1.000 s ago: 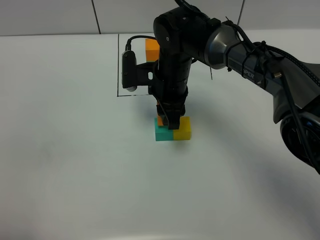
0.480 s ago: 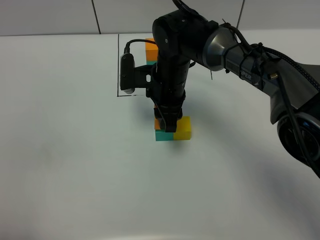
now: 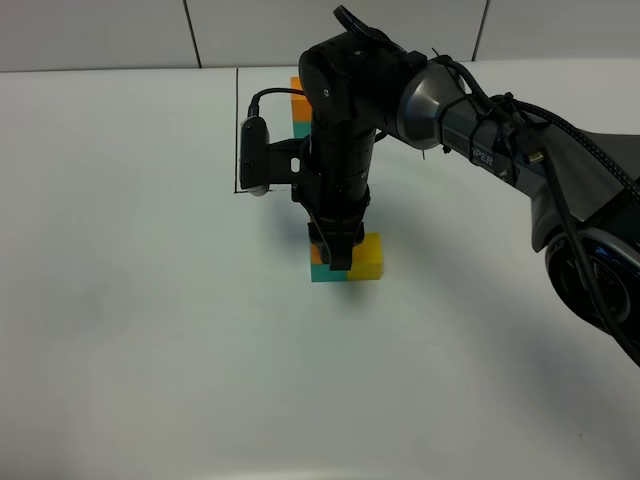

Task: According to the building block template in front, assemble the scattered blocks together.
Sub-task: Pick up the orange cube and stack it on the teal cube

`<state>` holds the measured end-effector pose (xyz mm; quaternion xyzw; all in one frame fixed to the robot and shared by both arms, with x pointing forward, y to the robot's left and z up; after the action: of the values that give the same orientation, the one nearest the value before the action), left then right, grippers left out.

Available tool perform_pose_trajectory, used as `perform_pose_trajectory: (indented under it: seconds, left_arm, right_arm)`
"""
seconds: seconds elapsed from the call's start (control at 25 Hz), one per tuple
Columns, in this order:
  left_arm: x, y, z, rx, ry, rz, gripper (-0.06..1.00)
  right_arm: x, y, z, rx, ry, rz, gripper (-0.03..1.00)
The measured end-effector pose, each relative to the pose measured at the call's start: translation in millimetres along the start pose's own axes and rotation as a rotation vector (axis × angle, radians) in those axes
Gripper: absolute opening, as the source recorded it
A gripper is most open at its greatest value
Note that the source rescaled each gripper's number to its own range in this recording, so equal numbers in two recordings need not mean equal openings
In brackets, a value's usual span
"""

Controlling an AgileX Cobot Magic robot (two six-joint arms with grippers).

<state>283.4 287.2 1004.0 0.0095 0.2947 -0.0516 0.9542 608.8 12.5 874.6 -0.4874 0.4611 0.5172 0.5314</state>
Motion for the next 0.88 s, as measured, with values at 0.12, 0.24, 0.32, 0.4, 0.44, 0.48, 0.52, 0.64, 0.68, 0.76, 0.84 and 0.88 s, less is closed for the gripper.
perform_pose_trajectory:
  seconds: [0.12,0.24,0.32,0.4,0.44,0.48,0.52,0.64,0.68,0.76,0.84,0.88]
  left_arm:
    - [0.0,0.0,0.0,0.000,0.000,0.000,0.82]
    - [0.0,0.0,0.0,0.000,0.000,0.000,0.82]
    - [0.0,0.0,0.0,0.000,0.000,0.000,0.82]
    - [0.0,0.0,0.0,0.000,0.000,0.000,0.82]
    - [0.0,0.0,0.0,0.000,0.000,0.000,0.82]
    - [0.0,0.0,0.0,0.000,0.000,0.000,0.82]
    - [0.0,0.0,0.0,0.000,0.000,0.000,0.82]
    - [0.0,0.0,0.0,0.000,0.000,0.000,0.82]
    - [0.0,0.0,0.0,0.000,0.000,0.000,0.82]
    - [0.0,0.0,0.0,0.000,0.000,0.000,0.82]
    - [0.0,0.0,0.0,0.000,0.000,0.000,0.82]
    - [0.0,0.0,0.0,0.000,0.000,0.000,0.82]
  right_arm:
    - [0.0,0.0,0.0,0.006,0.000,0.000,0.00]
    - [0.0,0.0,0.0,0.010,0.000,0.000,0.00]
    - [0.0,0.0,0.0,0.011,0.000,0.000,0.00]
    - [0.0,0.0,0.0,0.011,0.000,0.000,0.00]
    - [0.0,0.0,0.0,0.015,0.000,0.000,0.00]
    - [0.0,0.0,0.0,0.015,0.000,0.000,0.00]
    - [0.0,0.0,0.0,0.015,0.000,0.000,0.00]
    - [0.0,0.0,0.0,0.020,0.000,0.000,0.00]
    - [0.0,0.0,0.0,0.023,0.000,0.000,0.00]
    - [0.0,0.0,0.0,0.030,0.000,0.000,0.00]
    - [0.4,0.0,0.0,0.034,0.000,0.001,0.00]
    - [1.3,0.1,-0.2,0.035,0.002,0.002,0.00]
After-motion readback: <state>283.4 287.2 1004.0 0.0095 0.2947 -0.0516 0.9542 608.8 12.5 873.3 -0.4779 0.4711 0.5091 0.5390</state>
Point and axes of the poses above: a point on each arm's last joint axis where the gripper is mounted, x pointing out along that axis toward the gripper, y along the wrist's bending axis when the last joint is at zero, z = x × y, the point moved 7 cm from there along x, pointing out along that axis toward the gripper, and after that the axes turned 2 degrees about x, right-handed, at the moved point
